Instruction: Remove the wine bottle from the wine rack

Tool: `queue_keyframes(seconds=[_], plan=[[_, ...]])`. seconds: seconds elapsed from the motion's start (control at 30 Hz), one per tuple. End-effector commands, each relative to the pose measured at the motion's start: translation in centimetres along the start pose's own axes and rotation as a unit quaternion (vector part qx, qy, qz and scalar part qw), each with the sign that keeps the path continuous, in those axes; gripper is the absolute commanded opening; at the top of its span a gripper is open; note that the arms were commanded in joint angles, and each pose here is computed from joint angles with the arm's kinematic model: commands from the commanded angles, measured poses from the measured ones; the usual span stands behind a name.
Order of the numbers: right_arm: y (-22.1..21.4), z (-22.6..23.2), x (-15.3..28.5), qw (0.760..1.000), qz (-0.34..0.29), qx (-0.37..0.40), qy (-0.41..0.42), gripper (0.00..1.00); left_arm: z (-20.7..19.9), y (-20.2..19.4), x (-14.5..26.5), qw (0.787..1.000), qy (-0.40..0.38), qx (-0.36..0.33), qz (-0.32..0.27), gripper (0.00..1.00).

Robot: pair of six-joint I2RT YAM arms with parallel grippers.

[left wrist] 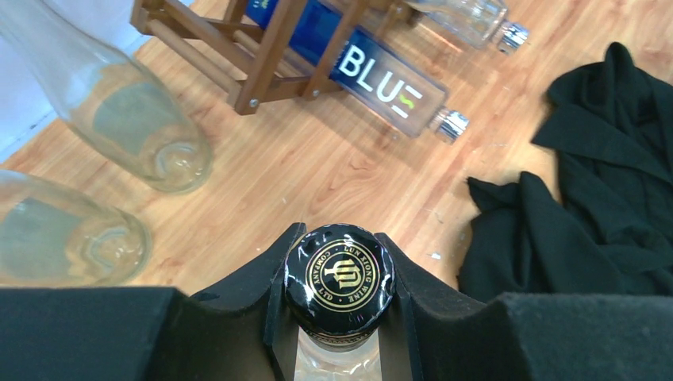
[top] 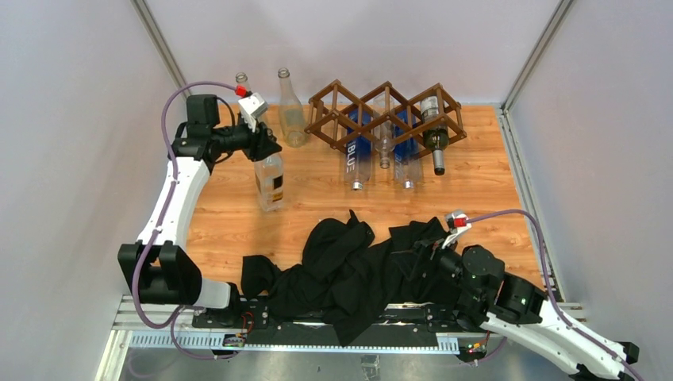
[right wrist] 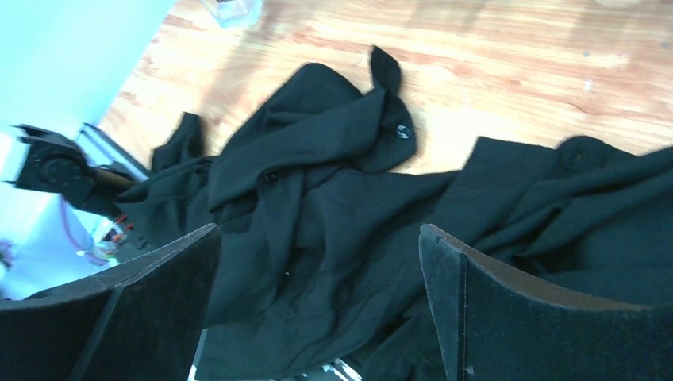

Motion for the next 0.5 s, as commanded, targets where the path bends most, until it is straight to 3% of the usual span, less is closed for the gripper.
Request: queue_keyframes(seconds=[0.0, 0.2, 0.37, 0.47], plan=[[0.4, -1.5, 0.0, 0.996, 0.017, 0.023, -0.086, 0.98, 3.2, 2.1, 0.3, 0.995, 0.044, -0.076, -0.048, 0.0], [3.0, -0.5, -2.4, 0.975, 0.089, 0.088, -0.185, 0.99, 6.2, 1.3, -0.7, 0.994, 0.067, -0.072, -0.048, 0.0], [7.9, 1.6, -4.3, 0.967, 0.059, 0.123, -0.213, 1.0, 8.4, 1.0, -1.1, 0.992, 0.083, -0.071, -0.061, 0.0], [10.8, 1.6, -6.2, 0.969, 0.049, 0.099, -0.221, 1.0, 9.8, 0.6, -1.2, 0.991, 0.097, -0.065, -0.073, 0.0]])
Point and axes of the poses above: each gripper's point midway between its finger pads, its own x axis back along the fingers, its own z axis along the line the jaws close on, y = z × x, the point moved 6 cm from there along x, back along the fingers, and after that the axes turned 1 degree about -x, right-handed, at the moved point
